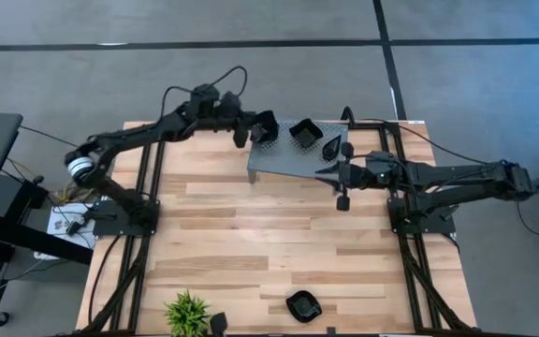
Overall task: Pick & Place Mini shaped plates
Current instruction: Stack the black leaf-shaped plate on the other black leaf-shaped plates on the shelf
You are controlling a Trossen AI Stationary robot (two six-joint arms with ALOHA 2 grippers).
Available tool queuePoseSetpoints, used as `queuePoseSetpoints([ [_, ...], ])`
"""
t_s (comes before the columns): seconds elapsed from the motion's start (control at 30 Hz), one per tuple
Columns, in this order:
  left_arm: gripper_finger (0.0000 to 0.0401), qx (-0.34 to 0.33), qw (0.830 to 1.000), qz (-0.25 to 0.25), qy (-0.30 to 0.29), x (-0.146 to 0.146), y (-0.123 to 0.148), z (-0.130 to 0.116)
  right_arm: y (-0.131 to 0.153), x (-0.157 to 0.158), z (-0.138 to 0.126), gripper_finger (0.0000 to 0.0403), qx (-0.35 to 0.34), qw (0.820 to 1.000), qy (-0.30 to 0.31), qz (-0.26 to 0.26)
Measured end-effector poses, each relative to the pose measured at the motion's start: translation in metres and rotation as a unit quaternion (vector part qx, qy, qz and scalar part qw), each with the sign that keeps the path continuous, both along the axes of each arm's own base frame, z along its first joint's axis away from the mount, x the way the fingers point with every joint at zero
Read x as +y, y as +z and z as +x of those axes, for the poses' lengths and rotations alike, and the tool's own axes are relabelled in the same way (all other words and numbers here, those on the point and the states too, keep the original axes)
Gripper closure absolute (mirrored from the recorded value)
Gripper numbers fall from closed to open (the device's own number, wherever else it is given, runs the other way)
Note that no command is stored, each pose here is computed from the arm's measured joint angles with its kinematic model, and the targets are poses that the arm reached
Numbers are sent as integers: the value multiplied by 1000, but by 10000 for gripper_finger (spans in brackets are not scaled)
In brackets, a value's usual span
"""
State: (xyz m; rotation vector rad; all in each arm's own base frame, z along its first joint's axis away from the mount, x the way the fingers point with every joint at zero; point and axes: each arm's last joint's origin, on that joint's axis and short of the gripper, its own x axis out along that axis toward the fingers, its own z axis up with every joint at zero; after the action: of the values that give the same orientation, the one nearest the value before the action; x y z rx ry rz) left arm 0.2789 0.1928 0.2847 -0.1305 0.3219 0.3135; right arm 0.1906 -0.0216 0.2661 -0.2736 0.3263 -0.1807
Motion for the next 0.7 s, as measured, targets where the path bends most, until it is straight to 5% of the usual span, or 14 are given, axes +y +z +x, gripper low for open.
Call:
queuePoseSetpoints([
  [0.27, 393, 56, 998, -1, -5, 13, -23, 5, 0, -5, -1, 337, 0, 1000, -15, 1],
  [0.7, 356, 65, 997, 33, 5, 14, -21, 4, 0, -5, -1, 337, 2, 1000, -13, 2],
])
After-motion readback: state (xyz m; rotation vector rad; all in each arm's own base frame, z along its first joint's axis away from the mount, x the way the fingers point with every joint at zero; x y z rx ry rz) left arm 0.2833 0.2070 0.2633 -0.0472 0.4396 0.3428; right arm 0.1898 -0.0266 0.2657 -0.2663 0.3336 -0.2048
